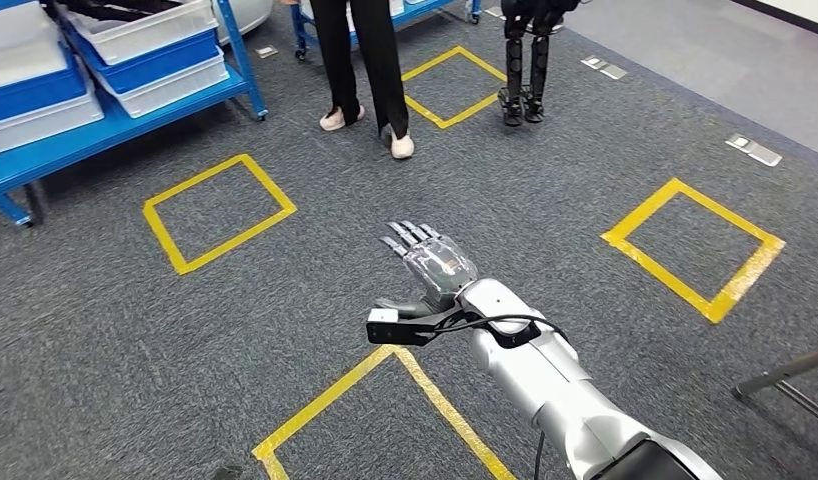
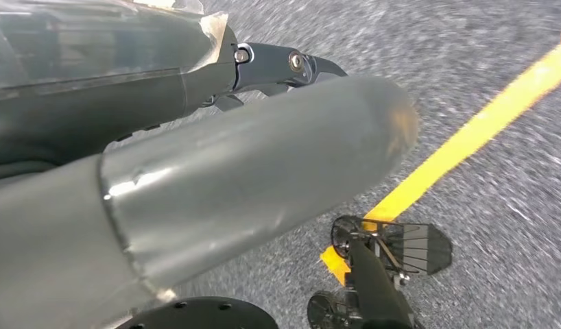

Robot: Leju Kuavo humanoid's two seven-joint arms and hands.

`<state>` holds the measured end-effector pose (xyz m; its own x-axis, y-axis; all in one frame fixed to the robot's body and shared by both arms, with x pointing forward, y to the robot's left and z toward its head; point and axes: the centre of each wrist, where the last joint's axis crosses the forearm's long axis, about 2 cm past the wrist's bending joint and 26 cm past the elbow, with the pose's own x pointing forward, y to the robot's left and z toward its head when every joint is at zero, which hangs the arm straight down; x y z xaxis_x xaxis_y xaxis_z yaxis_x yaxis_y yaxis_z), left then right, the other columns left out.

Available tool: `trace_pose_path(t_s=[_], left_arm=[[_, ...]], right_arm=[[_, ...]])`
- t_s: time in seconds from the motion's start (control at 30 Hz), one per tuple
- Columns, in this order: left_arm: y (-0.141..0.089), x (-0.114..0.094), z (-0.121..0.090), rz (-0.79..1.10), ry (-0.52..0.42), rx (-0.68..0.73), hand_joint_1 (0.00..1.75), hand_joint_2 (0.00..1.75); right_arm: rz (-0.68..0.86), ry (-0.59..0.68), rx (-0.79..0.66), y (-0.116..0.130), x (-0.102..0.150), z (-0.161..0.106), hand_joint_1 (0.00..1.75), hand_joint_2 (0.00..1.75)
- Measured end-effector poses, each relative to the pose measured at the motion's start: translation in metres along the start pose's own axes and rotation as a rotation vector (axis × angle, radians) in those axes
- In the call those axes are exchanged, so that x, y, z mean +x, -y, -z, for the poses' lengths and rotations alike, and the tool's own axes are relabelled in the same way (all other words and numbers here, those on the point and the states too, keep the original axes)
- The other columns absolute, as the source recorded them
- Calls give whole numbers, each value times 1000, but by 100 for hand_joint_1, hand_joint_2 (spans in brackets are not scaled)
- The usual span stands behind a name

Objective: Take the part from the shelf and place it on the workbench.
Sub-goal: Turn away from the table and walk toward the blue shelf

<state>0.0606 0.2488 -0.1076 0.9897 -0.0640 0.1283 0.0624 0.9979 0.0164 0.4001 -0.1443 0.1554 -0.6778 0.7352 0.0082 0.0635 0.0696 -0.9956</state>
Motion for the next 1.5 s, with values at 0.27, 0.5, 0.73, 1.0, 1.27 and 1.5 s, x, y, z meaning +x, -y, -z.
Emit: trace_pose_path(t_s=[0.27,0.5,0.73,1.0,1.27,1.5], left_arm=[[2,-5,0,-26,-9,0,0,0],[3,-6,0,-27,-8,-1,0,0],[1,-2,0,-34,-2,2,0,0],[4,-4,0,-26,13,6,0,0],[3,-11,0,3,13,4,0,0],[-2,-10,0,26,-1,6,0,0]], right_arm=[[85,-134,27,-13,-23,-10,0,0],[122,-192,49,-25,-35,-24,0,0],[135,-233,58,-26,-40,-27,0,0],[484,-537,111,-76,-78,-105,0,0],[822,-999,118,-145,-69,-220,0,0],[991,-1271,213,-182,-29,-282,0,0]])
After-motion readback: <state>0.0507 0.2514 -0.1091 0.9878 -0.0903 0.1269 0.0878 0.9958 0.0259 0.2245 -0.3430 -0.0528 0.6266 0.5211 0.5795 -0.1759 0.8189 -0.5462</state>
